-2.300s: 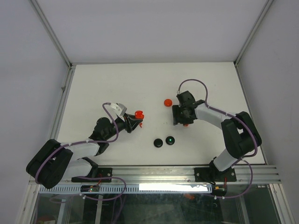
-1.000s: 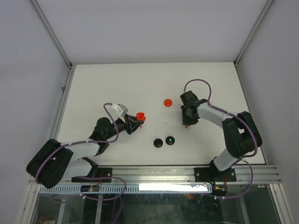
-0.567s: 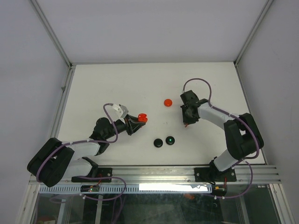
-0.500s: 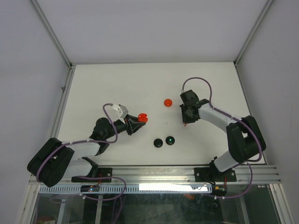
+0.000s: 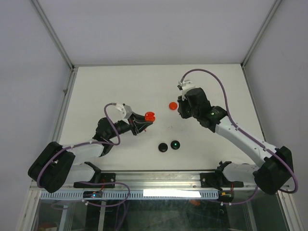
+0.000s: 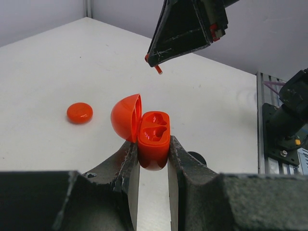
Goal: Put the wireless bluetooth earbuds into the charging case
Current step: Pick up the earbud from the center of the board, then place the earbud in the charging case.
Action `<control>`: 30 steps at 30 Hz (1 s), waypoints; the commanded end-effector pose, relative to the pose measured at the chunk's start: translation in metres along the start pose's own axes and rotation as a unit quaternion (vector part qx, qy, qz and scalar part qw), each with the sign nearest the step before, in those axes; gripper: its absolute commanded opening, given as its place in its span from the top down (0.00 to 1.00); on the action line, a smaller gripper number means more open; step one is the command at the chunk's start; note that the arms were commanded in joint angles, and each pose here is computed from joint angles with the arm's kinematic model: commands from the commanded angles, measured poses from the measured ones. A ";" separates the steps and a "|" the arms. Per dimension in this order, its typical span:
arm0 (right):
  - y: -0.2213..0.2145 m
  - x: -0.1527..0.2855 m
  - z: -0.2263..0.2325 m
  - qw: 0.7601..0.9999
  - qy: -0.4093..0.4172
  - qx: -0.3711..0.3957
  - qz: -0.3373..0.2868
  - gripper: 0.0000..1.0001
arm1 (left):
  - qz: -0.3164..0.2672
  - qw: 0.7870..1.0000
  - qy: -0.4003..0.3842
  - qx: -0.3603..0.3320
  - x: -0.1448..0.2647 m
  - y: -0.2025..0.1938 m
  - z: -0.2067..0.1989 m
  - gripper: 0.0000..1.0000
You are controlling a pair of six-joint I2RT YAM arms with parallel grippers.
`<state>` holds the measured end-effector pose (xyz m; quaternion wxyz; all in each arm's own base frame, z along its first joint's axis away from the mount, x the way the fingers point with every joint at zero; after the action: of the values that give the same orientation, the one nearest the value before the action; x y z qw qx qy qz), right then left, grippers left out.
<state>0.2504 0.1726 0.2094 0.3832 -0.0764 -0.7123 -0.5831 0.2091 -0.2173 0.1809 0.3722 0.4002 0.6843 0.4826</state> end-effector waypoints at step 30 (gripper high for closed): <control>0.061 0.088 0.107 0.893 0.180 0.224 -0.346 0.89 | -0.084 0.983 -0.152 -0.054 -0.024 0.054 -0.038 1.00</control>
<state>0.1703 0.2531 0.2934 0.3313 0.3448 -0.7223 -0.4997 0.2031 -0.2385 0.2175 0.4810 0.4150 0.6338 0.4412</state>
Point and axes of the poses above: each gripper's point midway between its finger pads, its own x axis back along the fingers, its own z axis along the line the jaws close on, y = z × x, the point moved 6 cm from there along x, back along the fingers, and after that the axes turned 5 degrees about x, right-handed, at the moved point
